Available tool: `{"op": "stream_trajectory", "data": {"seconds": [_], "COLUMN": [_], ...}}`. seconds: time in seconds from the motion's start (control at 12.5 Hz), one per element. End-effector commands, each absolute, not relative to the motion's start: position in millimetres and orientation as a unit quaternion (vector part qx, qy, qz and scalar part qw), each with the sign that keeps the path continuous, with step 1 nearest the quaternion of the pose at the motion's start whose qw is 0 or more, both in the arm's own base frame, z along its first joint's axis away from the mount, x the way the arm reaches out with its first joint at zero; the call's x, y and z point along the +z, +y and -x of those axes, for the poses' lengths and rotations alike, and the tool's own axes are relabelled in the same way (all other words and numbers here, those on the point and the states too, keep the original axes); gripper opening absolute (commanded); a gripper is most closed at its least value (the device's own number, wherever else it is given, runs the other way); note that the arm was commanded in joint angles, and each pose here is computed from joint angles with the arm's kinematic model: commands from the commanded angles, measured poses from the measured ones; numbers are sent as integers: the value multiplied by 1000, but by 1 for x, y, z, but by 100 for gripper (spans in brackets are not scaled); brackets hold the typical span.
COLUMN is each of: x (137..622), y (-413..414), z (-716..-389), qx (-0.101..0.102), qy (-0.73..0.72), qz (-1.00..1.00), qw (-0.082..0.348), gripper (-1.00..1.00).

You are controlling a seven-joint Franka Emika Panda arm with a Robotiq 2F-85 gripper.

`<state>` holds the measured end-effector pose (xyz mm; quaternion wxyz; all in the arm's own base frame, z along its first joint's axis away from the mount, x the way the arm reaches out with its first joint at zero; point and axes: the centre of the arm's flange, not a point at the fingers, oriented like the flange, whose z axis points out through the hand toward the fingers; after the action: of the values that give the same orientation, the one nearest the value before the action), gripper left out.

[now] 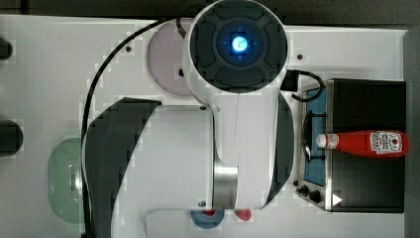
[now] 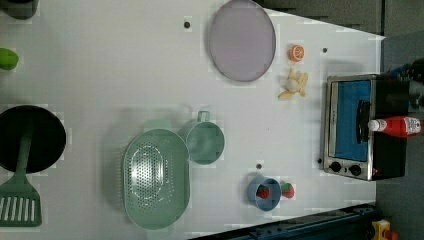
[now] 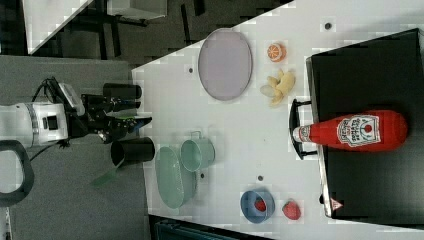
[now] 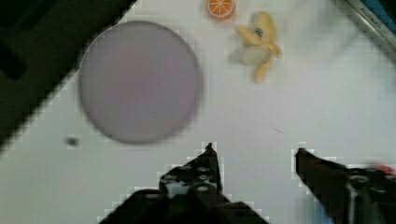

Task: Pick Ketchup from oven and place it on table.

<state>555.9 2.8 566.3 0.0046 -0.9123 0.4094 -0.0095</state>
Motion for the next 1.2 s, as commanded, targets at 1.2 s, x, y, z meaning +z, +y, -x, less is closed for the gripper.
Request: {"op": "stream_trajectory", "data": {"seconds": [1.2], "x": [568], "y": [-233], "z": [-432], "qx": [15], "qy": [594], "qz": [803], "qw": [40], "gripper": [100]}}
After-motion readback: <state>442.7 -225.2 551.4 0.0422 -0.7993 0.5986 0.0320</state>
